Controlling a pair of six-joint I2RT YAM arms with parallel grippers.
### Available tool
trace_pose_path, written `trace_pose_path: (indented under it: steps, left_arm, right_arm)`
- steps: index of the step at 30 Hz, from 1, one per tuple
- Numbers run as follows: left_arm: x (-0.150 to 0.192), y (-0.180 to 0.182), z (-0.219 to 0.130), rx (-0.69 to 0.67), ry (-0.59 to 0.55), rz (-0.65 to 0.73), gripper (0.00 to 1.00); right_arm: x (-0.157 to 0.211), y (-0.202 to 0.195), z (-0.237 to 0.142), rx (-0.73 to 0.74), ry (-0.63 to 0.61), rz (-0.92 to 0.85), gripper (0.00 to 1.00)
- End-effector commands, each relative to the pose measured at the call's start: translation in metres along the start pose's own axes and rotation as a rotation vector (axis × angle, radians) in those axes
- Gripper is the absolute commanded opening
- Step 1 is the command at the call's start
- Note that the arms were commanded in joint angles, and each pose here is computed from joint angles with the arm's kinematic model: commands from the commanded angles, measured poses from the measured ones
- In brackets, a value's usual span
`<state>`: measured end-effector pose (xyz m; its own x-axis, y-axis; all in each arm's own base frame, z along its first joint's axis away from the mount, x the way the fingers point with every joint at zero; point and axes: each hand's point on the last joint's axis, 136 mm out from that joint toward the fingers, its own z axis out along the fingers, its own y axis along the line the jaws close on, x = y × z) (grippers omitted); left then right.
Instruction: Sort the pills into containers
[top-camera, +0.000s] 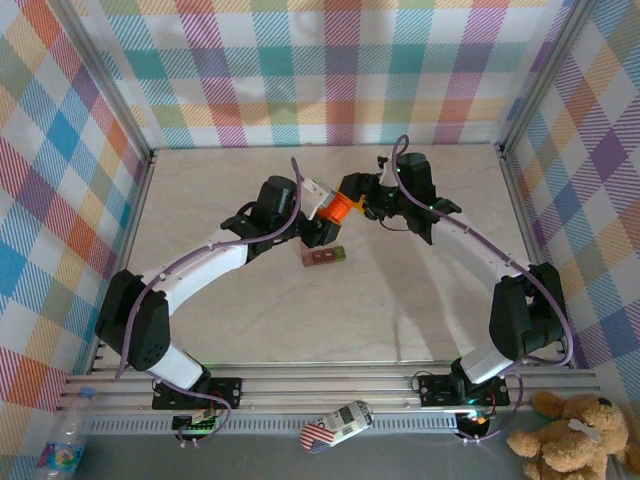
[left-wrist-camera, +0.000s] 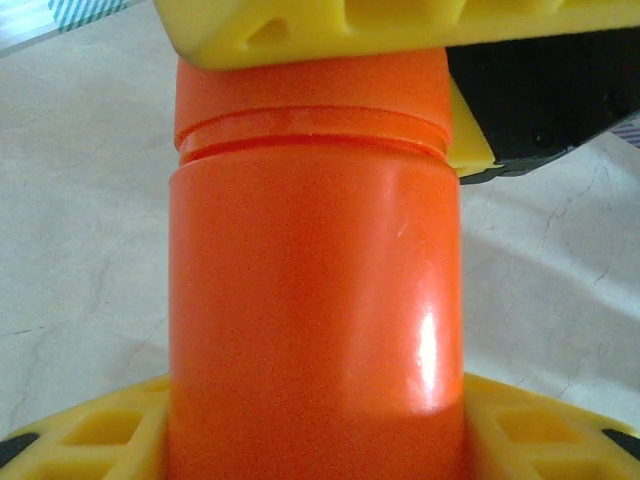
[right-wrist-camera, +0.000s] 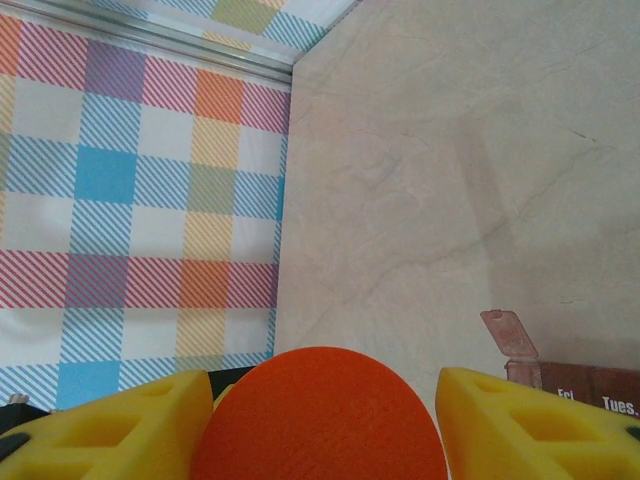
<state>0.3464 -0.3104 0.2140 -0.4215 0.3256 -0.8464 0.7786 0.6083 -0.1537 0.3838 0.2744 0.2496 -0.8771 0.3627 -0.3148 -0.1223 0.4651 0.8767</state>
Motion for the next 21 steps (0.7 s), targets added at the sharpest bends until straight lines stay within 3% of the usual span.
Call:
trace_pose_path:
  steps: [1, 12, 21]
  left_arm:
    - [-0.022, -0.007, -0.001, 0.012, -0.053, 0.042, 0.00]
    - [-0.022, -0.007, -0.001, 0.009, -0.053, 0.042, 0.00]
    - [-0.032, -0.023, -0.013, 0.119, -0.085, 0.005, 0.00]
  right_arm:
    - [-0.001, 0.014, 0.001, -0.049, 0.006, -0.013, 0.60]
    - [0.005, 0.020, 0.001, -0.116, 0.026, -0.073, 0.43]
    - [0.002, 0.021, -0.011, -0.203, 0.028, -0.461, 0.44]
